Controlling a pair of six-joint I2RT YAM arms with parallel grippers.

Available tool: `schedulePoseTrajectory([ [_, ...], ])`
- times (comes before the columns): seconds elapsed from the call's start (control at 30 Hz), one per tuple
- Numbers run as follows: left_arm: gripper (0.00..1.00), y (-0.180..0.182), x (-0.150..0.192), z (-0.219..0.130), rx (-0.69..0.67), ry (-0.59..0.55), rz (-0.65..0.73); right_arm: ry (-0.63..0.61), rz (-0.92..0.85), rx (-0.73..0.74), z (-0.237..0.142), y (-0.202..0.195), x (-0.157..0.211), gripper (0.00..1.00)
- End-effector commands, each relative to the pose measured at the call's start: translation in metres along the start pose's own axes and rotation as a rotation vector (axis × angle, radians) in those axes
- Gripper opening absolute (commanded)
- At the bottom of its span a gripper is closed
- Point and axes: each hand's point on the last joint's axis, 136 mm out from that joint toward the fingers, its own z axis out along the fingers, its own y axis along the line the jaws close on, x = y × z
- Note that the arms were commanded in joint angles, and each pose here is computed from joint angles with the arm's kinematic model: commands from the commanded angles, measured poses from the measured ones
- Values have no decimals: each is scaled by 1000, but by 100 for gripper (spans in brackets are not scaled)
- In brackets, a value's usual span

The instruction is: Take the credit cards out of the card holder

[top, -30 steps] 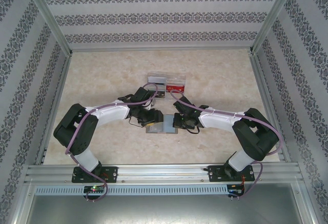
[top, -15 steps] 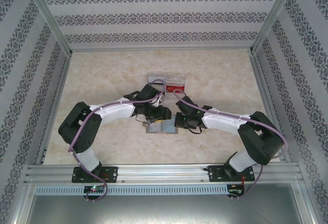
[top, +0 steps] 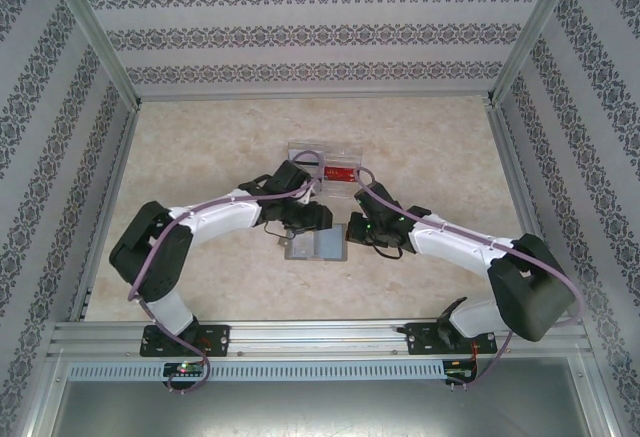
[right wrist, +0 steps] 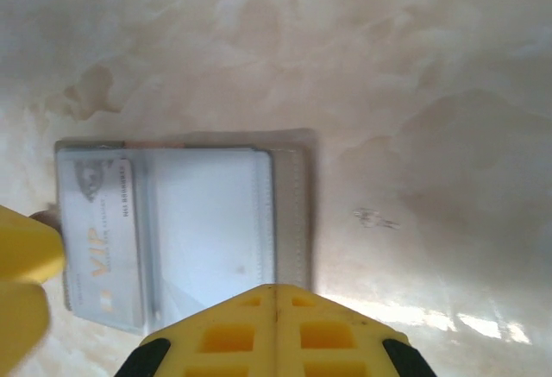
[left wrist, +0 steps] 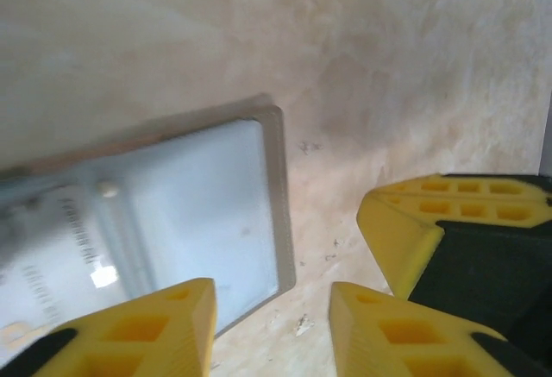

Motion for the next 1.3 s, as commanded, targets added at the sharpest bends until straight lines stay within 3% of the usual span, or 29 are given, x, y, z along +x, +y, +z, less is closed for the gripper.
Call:
schedulePoseTrajectory([
  [0.0, 32, 41, -1, -20, -109, -26, -31, 20, -41, -90, 3, 33, -3, 8],
  [0.23, 9, 85, 13, -22, -177, 5, -112, 91, -63, -190, 21, 73, 5, 10],
  [0.63, 9, 92, 27, -2, -141, 62, -155, 195, -21, -195, 50, 75, 27, 16],
  [1.27, 10, 95, 32, 4, -165, 89, -148, 258, 0, -190, 69, 72, 38, 17],
])
